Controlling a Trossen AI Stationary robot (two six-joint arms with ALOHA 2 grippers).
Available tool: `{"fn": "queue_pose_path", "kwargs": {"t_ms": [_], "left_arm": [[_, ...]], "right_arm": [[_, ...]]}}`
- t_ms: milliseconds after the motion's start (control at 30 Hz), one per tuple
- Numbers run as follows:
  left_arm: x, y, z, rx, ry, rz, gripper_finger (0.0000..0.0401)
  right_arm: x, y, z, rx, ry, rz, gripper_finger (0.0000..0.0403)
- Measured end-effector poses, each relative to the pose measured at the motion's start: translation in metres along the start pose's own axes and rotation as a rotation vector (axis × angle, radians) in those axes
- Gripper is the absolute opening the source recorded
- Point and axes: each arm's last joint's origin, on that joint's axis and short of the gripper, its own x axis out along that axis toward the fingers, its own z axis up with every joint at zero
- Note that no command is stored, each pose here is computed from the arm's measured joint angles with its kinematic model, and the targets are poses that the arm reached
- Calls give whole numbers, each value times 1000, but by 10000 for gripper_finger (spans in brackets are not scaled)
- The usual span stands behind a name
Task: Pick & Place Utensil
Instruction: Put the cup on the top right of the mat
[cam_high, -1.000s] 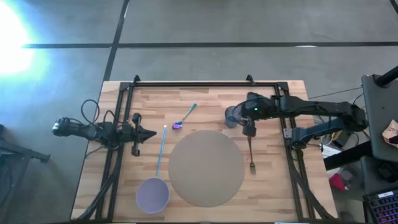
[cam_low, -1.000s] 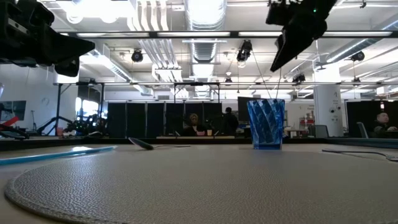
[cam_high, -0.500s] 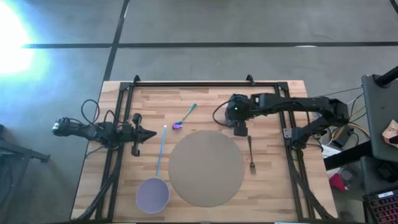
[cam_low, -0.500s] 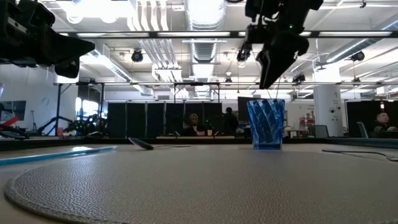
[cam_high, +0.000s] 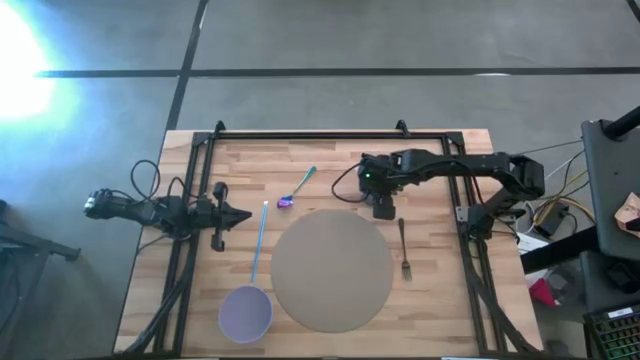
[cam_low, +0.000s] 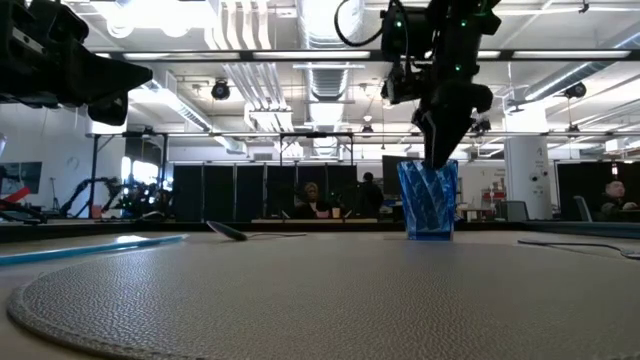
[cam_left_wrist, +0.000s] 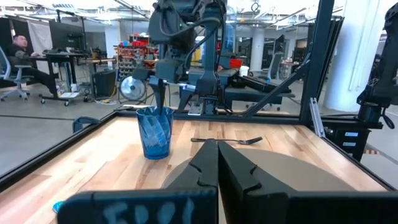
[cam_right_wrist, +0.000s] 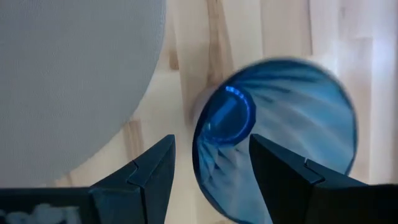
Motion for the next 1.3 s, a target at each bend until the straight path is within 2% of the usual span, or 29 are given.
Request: {"fn": "queue_pose_path", "kwargs": {"t_ms": [133,233,367,567,633,833,1033,1300], "left_arm": [[0,0,0,23,0,0,0],[0,0,0,52,0,1,0],[0,0,0,59,0,1,0],[0,0,0,52,0,1,0],[0,0,0,51,0,0,0],[0,0,0,47,0,0,0],[0,0,0,26,0,0,0],[0,0,0,7,0,0,0]], "right_arm": [[4,0,0,9,17,8,201],[4,0,-1,27,27,25,184],[3,2,-3,55,34,91,134],[2,1,-5,66,47,106,36],[1,1,-6,48,49,103,17],[-4,1,-9,26,53,107,14],[-22,6,-18,10,40,108,13],[-50,43,-31,-23,19,84,13]]}}
